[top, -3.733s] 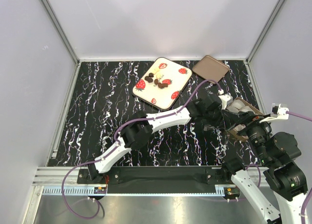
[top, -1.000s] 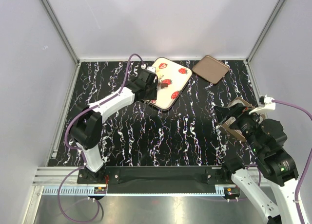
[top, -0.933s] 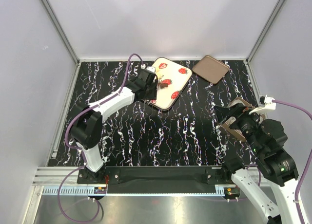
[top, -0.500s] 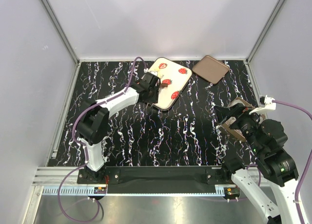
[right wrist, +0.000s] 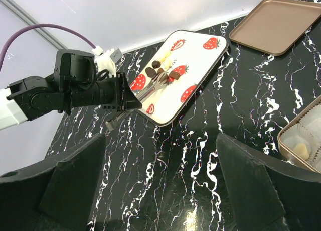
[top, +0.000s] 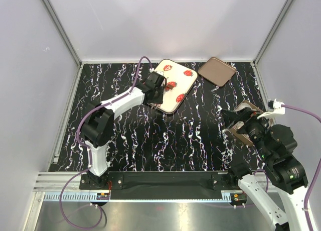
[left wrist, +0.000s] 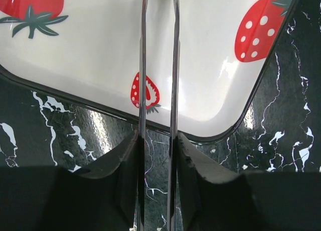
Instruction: Pack the chocolate
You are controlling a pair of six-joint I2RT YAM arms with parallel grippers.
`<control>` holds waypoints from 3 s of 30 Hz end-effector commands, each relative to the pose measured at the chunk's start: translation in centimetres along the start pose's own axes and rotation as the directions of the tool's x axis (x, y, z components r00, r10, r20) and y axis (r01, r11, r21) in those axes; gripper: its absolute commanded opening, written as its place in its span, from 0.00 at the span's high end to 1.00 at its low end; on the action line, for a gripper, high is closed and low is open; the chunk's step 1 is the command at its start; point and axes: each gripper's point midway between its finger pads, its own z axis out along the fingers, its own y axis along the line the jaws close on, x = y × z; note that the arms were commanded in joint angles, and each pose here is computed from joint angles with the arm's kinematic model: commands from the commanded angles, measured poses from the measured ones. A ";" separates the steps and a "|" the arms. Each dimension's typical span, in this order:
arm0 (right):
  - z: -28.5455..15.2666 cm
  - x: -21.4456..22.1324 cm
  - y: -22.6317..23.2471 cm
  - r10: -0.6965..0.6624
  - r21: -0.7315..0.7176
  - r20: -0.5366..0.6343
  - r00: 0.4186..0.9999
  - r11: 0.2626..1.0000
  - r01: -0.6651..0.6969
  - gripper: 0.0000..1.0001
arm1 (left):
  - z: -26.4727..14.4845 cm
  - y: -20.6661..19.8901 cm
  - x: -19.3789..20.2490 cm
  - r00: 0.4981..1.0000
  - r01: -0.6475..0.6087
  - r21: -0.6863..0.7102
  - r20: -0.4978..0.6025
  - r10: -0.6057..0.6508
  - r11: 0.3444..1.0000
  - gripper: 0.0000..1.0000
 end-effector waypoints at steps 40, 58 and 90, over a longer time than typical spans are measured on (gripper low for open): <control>-2.2 -2.7 0.5 0.011 -0.016 0.094 0.996 1.000 -0.010 0.01 | -8.1 -34.2 3.3 0.906 -0.422 0.615 0.300 0.298 0.666 0.69; -1.9 -2.6 0.1 -0.012 0.004 0.093 0.996 1.000 0.012 0.01 | -4.7 -34.7 5.0 0.899 -0.437 0.607 0.285 0.332 0.664 0.60; -1.7 -2.3 0.1 0.016 0.006 0.086 0.996 1.000 -0.016 0.01 | -12.5 -33.9 -0.3 0.897 -0.410 0.614 0.407 0.174 0.675 0.54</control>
